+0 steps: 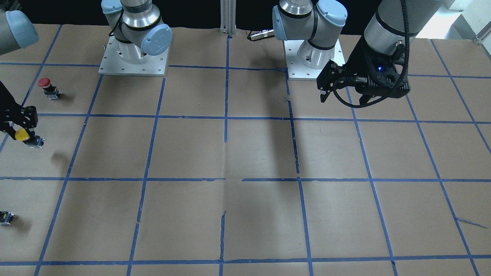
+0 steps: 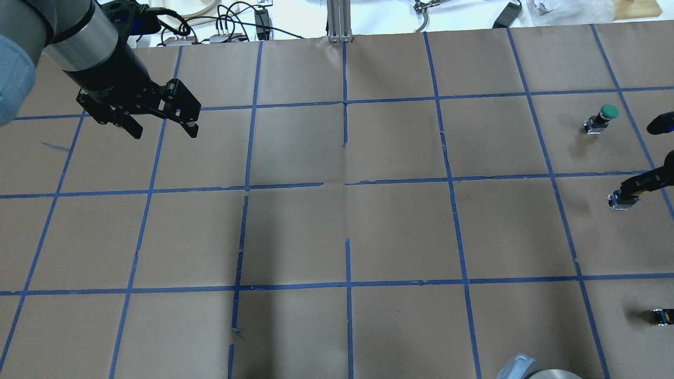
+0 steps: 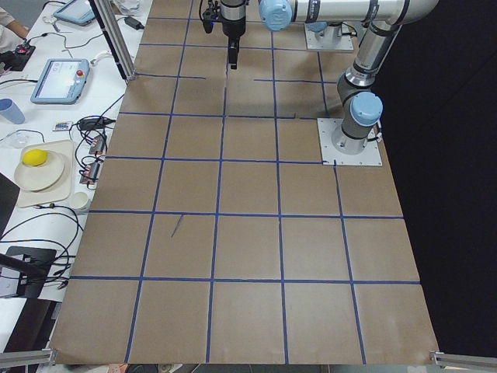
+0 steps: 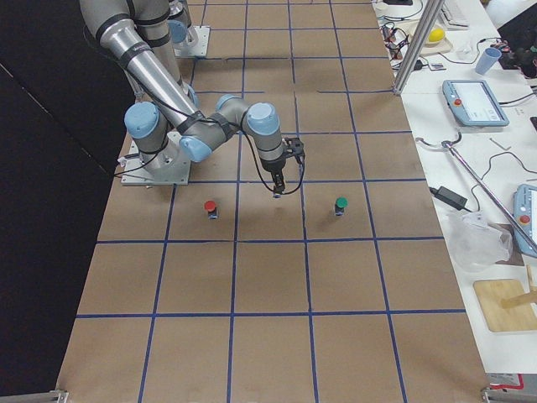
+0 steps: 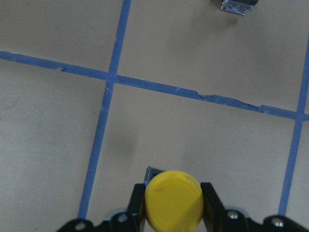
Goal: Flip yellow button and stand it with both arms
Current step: 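Lower the button upright onto the table with the right gripper and release it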
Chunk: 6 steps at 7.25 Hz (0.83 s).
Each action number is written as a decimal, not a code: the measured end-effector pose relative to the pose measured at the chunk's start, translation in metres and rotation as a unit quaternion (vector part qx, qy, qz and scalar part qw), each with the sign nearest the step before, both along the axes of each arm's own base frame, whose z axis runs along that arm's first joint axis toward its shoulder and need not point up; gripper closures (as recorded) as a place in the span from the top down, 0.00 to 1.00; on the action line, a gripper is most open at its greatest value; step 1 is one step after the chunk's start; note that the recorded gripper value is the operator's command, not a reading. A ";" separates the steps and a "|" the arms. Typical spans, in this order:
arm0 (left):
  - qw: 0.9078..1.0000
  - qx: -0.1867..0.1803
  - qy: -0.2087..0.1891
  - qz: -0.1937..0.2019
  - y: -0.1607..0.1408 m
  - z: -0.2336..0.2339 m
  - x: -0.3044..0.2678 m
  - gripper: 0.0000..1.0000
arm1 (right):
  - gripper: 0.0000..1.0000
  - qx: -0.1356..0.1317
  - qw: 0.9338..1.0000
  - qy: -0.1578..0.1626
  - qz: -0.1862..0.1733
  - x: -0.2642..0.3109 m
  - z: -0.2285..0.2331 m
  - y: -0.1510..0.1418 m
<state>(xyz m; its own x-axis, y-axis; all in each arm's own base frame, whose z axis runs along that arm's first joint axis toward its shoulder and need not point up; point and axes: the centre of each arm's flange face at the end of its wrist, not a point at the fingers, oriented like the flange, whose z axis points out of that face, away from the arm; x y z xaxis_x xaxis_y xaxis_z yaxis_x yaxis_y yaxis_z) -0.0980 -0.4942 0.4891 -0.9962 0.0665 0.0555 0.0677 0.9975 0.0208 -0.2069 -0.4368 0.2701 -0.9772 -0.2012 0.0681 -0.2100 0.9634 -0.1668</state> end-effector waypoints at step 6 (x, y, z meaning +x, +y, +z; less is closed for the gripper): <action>1.000 0.015 -0.013 -0.004 -0.001 0.012 0.005 1.00 | 0.27 0.013 1.000 -0.011 -0.021 -0.033 -0.026 0.008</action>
